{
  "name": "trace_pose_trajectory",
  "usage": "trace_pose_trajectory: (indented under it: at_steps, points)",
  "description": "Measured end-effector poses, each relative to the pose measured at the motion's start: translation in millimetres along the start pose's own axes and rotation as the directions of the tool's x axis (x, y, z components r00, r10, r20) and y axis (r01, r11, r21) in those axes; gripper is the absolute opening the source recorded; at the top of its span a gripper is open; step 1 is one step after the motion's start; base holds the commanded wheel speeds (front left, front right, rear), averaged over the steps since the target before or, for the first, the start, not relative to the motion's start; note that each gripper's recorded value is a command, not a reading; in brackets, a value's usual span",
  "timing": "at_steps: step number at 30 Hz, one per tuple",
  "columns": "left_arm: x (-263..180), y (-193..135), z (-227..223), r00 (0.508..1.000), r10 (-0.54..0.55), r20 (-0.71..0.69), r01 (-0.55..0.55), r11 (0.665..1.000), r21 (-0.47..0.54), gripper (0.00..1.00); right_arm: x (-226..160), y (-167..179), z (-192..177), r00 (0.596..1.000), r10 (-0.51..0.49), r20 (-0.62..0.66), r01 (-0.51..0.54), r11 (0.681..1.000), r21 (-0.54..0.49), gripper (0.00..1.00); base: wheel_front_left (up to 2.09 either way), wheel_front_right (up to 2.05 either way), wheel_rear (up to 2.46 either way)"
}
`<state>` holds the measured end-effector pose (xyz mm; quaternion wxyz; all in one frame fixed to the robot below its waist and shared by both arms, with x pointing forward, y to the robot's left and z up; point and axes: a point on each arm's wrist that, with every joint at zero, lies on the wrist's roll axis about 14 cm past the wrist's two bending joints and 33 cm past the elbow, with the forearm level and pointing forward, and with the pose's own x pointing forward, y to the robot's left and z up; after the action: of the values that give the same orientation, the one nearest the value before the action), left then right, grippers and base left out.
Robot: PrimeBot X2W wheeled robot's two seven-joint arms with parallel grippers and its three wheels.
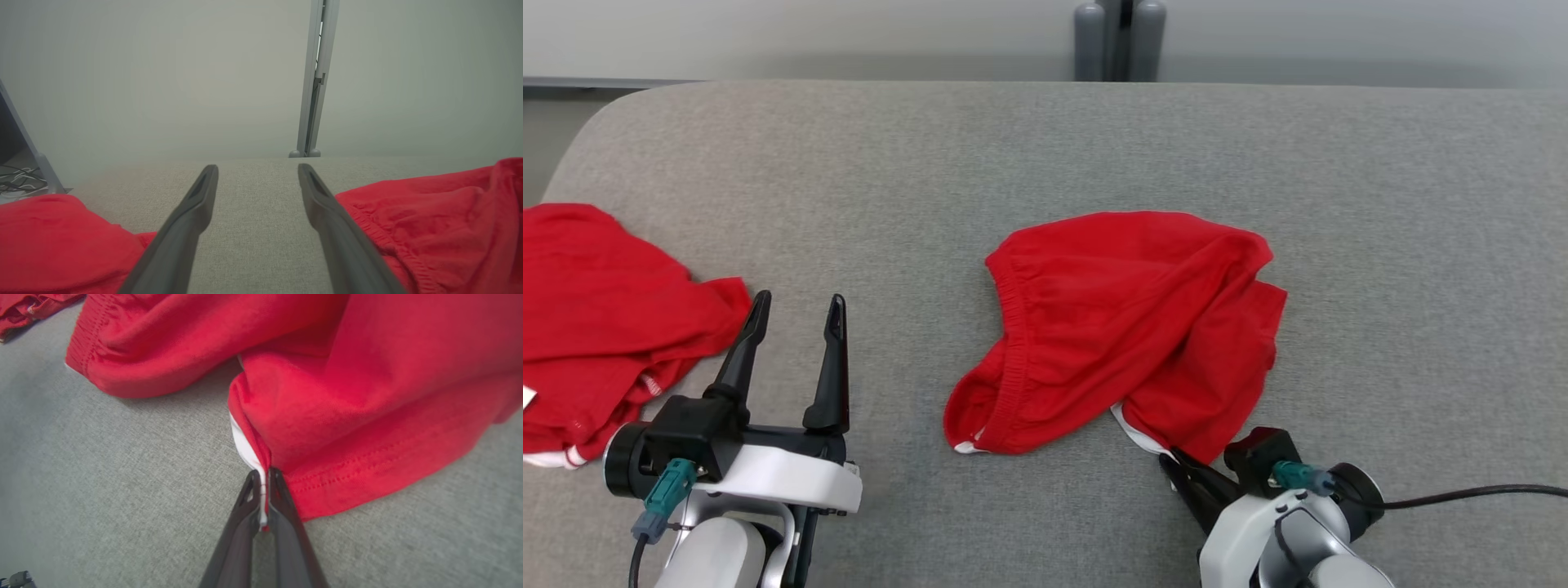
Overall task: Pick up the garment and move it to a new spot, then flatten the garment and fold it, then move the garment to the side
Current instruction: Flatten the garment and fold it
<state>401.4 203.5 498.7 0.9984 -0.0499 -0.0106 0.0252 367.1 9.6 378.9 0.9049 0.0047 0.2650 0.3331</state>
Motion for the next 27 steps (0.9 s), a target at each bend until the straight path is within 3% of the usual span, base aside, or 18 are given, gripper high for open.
trace_pose_trajectory:
  at_steps: [1,3,5,13,19,27]
  points:
    - [1.4,-2.4,-0.3,1.0,-0.012,0.001,0.012,1.0,0.005,1.0,-2.0,0.0,1.9,1.0,0.002,0.002,-0.002,1.0,0.01,0.0,0.0,0.0,0.0]
    - [4.9,-7.2,0.7,1.0,-0.03,0.006,0.03,1.0,0.008,1.0,-7.3,13.1,2.0,0.999,0.054,-0.01,-0.052,0.988,0.142,0.0,0.0,0.0,0.0]
    - [8.5,-11.2,3.3,0.999,-0.047,0.017,0.046,0.999,0.015,1.0,-17.7,24.9,0.5,0.992,0.118,-0.039,-0.11,0.978,0.175,0.0,0.0,0.0,0.0]
    - [16.7,-24.2,9.9,0.995,-0.093,0.036,0.092,0.995,0.029,1.0,-71.1,-14.4,39.4,0.996,0.073,0.059,-0.085,0.964,0.253,0.0,0.0,0.0,0.0]
    - [18.3,-36.0,14.7,0.991,-0.131,0.042,0.129,0.991,0.032,1.0,-102.8,-17.4,71.0,0.984,0.063,0.165,-0.114,0.94,0.323,0.0,0.0,0.0,0.0]
    - [19.7,-40.6,17.2,0.988,-0.15,0.04,0.149,0.988,0.038,1.0,-133.9,-57.6,121.2,0.935,-0.044,0.352,-0.106,0.913,0.394,0.0,0.0,0.0,0.0]
